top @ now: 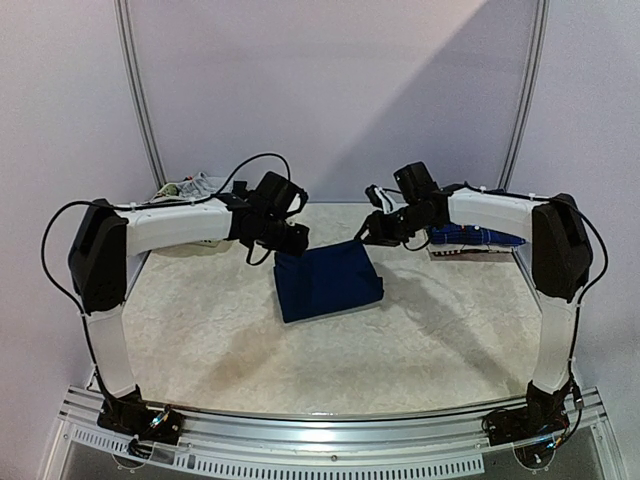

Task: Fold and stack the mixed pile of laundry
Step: Smooth out the square-folded T-shirt at the center of the board.

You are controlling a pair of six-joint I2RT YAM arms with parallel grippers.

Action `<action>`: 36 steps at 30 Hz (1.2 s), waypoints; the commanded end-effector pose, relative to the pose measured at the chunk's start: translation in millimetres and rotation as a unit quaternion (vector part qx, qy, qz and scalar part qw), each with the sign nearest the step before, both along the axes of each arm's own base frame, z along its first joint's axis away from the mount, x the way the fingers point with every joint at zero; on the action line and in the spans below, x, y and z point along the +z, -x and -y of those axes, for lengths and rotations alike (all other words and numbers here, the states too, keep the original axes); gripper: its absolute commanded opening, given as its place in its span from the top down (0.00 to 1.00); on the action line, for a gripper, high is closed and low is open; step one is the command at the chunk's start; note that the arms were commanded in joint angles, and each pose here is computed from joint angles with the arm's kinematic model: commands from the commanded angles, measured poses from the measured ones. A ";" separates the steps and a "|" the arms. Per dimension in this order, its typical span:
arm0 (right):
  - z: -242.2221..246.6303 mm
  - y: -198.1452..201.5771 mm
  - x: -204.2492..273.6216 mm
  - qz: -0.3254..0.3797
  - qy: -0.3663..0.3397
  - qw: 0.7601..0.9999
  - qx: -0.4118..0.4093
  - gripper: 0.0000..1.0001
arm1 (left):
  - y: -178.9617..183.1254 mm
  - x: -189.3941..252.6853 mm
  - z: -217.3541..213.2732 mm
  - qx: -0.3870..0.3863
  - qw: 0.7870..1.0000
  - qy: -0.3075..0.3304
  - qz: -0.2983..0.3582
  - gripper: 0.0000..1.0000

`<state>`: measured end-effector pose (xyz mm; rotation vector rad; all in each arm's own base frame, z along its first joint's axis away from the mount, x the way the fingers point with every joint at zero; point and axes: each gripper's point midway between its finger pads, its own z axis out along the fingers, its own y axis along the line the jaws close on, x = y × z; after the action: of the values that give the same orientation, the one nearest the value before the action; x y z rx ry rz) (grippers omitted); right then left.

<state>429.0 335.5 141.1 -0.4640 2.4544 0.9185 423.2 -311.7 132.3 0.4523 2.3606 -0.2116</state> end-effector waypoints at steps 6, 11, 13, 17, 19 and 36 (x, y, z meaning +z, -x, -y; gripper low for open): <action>-13.9 32.5 -63.3 -0.066 -0.025 0.996 0.045 0.71 | -0.9 -45.9 29.8 -0.053 0.998 0.019 -0.040 0.54; 1.4 43.5 -102.4 -0.091 0.010 0.995 0.032 0.71 | -12.1 -80.0 9.0 -0.019 0.998 -0.011 -0.052 0.55; 8.1 48.2 -113.4 -0.097 0.021 0.995 0.027 0.71 | -16.3 -92.5 -3.9 0.002 0.998 -0.023 -0.055 0.55; 21.8 59.3 -132.9 -0.116 0.045 0.992 0.011 0.71 | -26.1 -110.8 -37.9 0.066 0.995 -0.046 -0.055 0.55; 25.1 64.3 -136.7 -0.126 0.050 0.991 0.001 0.71 | -30.4 -115.6 -54.2 0.096 0.993 -0.052 -0.049 0.55; -11.1 27.3 -15.2 -0.033 -0.010 0.999 0.034 0.52 | 19.7 -24.4 -28.0 0.074 0.995 -0.056 0.026 0.50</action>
<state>381.8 337.7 91.1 -0.4821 2.5806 0.9545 427.1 -260.2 71.3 0.2660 2.4128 0.0410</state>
